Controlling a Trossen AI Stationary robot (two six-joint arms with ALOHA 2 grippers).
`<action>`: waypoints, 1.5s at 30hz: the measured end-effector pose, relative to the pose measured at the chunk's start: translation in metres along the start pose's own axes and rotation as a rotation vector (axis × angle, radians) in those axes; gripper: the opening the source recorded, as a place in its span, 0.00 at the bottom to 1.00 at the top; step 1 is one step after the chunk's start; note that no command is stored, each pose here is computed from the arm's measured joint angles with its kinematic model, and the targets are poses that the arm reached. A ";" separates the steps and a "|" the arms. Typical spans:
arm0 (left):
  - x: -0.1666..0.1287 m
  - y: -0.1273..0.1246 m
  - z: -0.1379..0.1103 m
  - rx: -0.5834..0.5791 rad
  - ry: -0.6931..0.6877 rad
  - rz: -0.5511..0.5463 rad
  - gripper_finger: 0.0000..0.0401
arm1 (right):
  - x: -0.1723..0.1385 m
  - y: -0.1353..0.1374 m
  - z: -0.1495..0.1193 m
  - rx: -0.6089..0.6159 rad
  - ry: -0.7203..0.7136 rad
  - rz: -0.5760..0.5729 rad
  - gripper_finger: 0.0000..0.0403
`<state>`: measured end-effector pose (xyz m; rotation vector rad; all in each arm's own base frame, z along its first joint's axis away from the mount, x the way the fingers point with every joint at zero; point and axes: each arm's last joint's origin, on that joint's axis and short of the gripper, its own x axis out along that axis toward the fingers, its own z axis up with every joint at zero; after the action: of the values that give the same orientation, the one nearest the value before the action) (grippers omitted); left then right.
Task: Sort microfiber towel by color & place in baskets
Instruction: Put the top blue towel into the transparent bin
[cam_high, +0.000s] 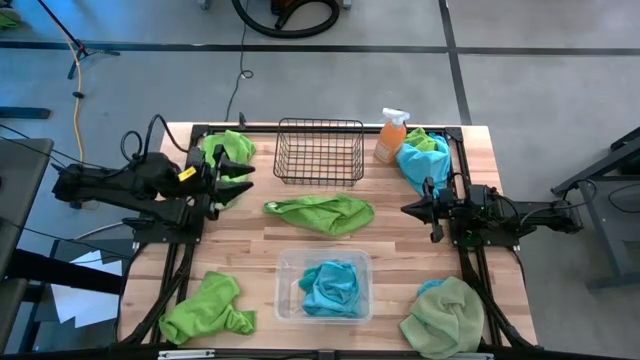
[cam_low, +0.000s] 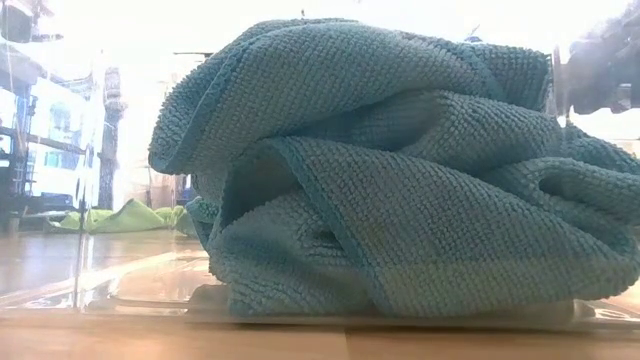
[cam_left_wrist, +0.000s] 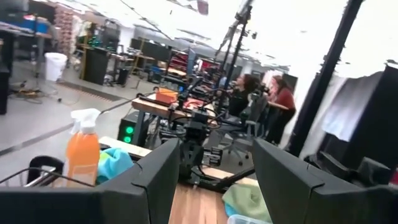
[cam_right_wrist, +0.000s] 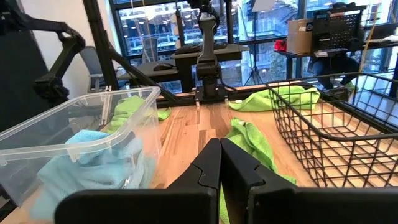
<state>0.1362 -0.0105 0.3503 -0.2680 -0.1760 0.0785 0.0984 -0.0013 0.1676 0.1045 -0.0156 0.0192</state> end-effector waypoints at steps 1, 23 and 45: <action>0.000 0.000 0.000 -0.004 -0.003 0.013 0.47 | 0.000 0.000 0.001 0.013 -0.010 -0.013 0.00; 0.000 0.006 -0.001 -0.012 -0.027 0.208 0.47 | -0.027 -0.006 0.067 0.554 -0.827 -0.236 0.00; -0.003 0.010 -0.019 0.049 0.168 0.221 0.47 | 0.004 -0.008 0.091 0.569 -0.701 -0.425 0.00</action>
<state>0.1366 -0.0058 0.3286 -0.2431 0.0233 0.2782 0.1008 -0.0188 0.2576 0.6780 -0.6907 -0.4414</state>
